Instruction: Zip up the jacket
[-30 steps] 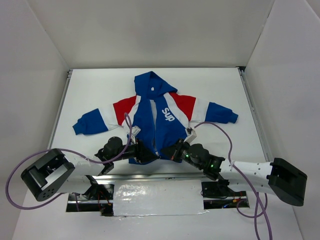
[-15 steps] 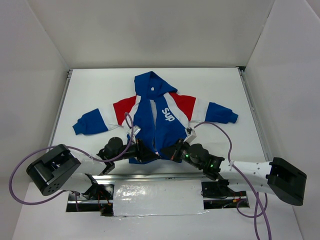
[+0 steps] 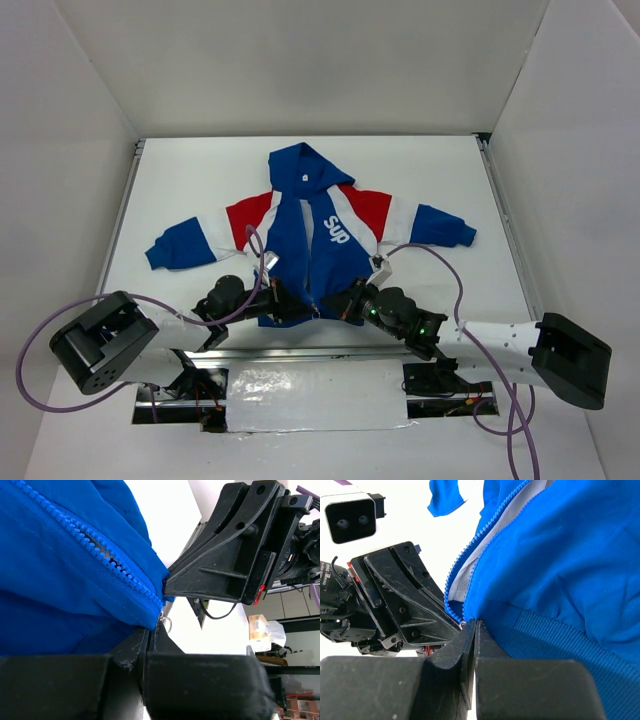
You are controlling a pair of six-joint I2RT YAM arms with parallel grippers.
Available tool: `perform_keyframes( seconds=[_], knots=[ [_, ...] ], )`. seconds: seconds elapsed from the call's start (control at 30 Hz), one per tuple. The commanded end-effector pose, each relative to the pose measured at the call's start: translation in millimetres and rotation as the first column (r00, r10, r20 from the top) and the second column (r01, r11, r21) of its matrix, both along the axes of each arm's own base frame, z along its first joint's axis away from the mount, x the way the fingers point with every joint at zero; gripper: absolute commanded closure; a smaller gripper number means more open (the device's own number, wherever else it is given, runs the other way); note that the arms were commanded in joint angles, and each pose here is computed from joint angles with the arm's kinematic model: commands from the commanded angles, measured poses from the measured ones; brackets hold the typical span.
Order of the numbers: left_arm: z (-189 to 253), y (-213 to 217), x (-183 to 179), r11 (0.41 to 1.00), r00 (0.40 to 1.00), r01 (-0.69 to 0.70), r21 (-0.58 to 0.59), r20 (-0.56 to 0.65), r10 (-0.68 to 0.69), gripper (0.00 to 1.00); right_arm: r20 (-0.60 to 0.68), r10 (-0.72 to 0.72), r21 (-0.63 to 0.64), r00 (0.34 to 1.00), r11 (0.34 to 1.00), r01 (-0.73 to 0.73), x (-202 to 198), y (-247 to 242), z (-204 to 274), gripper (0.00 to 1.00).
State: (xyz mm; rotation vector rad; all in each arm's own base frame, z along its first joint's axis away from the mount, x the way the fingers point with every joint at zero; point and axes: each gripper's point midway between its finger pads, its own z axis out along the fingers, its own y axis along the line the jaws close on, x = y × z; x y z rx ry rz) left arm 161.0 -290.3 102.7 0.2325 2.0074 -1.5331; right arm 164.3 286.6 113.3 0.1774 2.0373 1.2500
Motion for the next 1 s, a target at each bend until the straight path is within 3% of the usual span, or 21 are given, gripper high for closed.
perform_keyframes(
  seconds=[0.0, 0.33, 0.47, 0.67, 0.97],
  knots=[
    [17, -3, 2, 0.999, 0.998, 0.007, -0.046, 0.07, -0.004, 0.98, 0.051, 0.011, 0.061, 0.999, 0.998, -0.014, 3, 8, 22, 1.0],
    [20, -6, -1, 0.997, 0.996, 0.041, -0.06, 0.081, -0.036, 1.0, 0.1, 0.094, 0.072, 0.99, 0.992, -0.102, -5, 15, 29, 0.99],
    [27, -8, -9, 0.991, 0.99, 0.093, -0.092, 0.114, -0.083, 1.0, 0.165, 0.227, 0.089, 0.96, 0.966, -0.244, -19, 23, 38, 0.75],
    [33, -11, -21, 0.975, 0.98, 0.167, -0.147, 0.132, -0.148, 1.0, 0.173, 0.344, 0.085, 0.923, 0.928, -0.362, -31, 28, 36, 0.66],
    [39, -11, -22, 0.969, 0.978, 0.171, -0.18, 0.151, -0.144, 1.0, 0.154, 0.341, 0.001, 0.927, 0.938, -0.345, -27, 20, 16, 0.69]
  ],
)
